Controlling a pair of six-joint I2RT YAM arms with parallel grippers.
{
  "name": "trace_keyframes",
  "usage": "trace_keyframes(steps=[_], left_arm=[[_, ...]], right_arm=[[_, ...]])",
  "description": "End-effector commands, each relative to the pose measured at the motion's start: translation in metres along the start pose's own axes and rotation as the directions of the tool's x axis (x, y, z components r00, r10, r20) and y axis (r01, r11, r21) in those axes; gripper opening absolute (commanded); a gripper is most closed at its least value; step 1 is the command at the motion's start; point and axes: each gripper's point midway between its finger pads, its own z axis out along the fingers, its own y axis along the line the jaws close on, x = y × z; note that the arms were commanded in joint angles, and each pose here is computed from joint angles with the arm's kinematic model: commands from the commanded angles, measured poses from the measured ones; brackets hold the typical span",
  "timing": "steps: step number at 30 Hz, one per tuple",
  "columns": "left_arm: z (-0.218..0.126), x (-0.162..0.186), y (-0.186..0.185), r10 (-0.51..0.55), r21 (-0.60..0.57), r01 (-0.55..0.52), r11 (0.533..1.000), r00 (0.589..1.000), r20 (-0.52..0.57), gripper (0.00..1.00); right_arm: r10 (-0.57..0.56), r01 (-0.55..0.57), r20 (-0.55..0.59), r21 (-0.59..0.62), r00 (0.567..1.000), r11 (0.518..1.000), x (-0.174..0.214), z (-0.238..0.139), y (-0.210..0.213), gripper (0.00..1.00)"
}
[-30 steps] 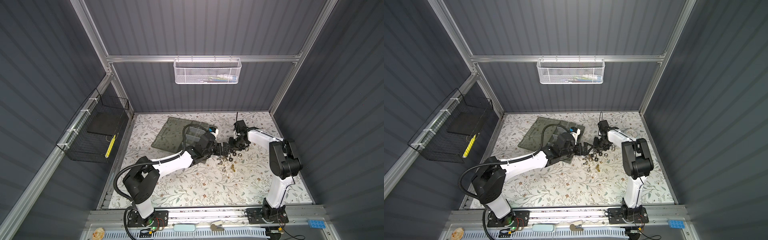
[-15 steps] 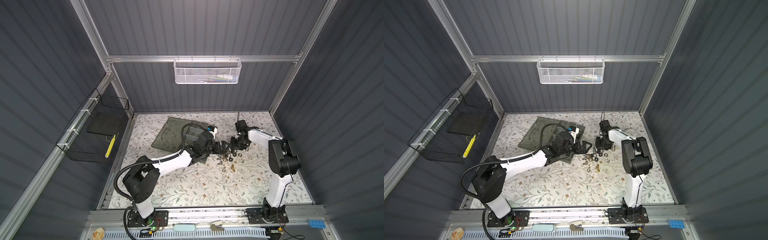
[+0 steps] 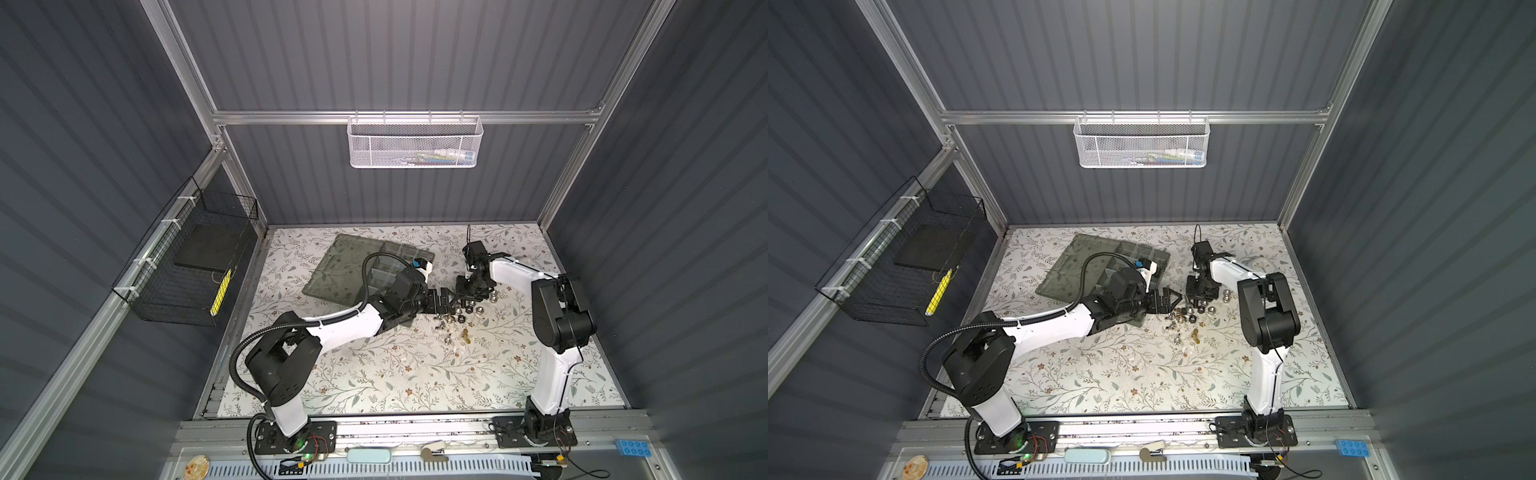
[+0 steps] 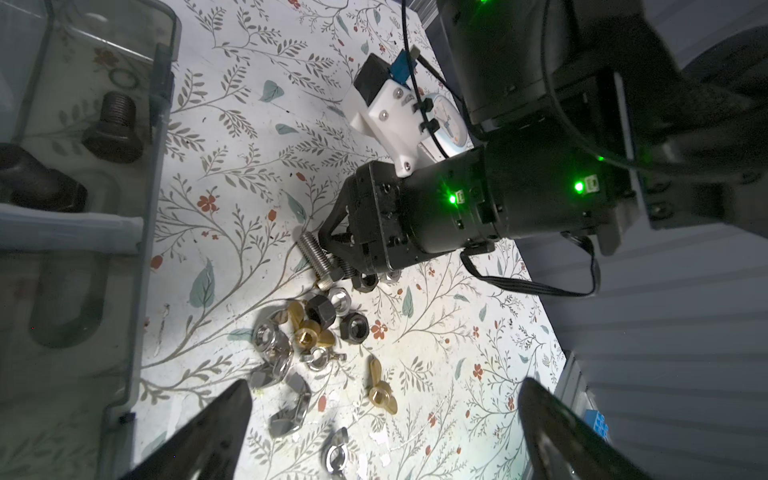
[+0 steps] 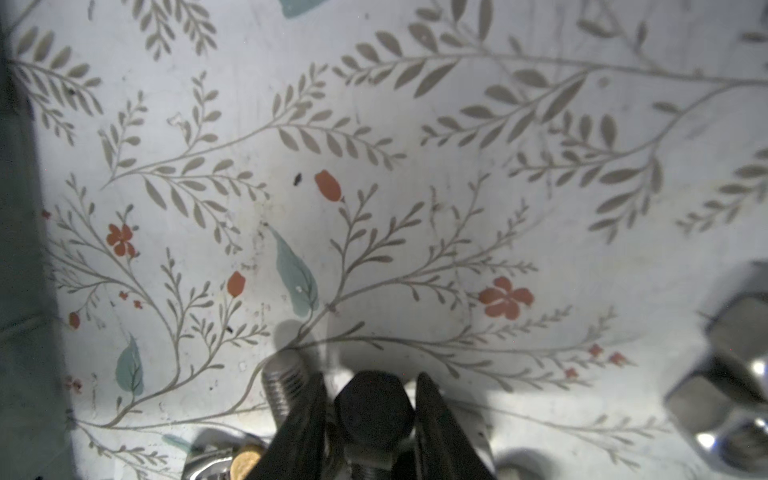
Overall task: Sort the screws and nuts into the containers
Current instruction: 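Close the right gripper on a third black bolt in the pile, then lift the black bolt with the right gripper and carry it over the box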
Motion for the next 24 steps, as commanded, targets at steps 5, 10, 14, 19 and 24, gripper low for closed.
trace_keyframes(steps=[5, 10, 14, 19, 24], left_arm=[[-0.018, -0.009, -0.004, -0.011, 0.031, 0.010, 0.999, 0.999, 0.032, 1.00], [-0.026, -0.009, -0.002, -0.021, 0.036, 0.019, 0.999, 0.999, 0.043, 1.00], [-0.032, -0.007, -0.002, -0.023, 0.051, 0.021, 0.999, 0.999, 0.042, 1.00], [-0.040, -0.008, 0.006, -0.065, 0.095, 0.062, 0.994, 0.997, 0.028, 1.00], [-0.045, -0.008, 0.022, -0.114, 0.105, 0.113, 0.988, 0.994, -0.003, 1.00]], right_arm=[[-0.008, 0.012, -0.058, 0.069, 0.998, 0.998, 0.018, 0.011, -0.012, 0.39], [-0.012, 0.016, -0.054, 0.076, 0.998, 0.997, 0.016, 0.010, -0.013, 0.33], [0.009, -0.005, -0.058, 0.064, 0.998, 0.998, 0.013, 0.010, -0.009, 0.27], [0.054, -0.054, -0.051, 0.010, 0.997, 0.999, 0.008, -0.002, 0.003, 0.20], [0.103, -0.104, -0.015, -0.005, 0.995, 0.995, -0.004, -0.030, 0.011, 0.18]])
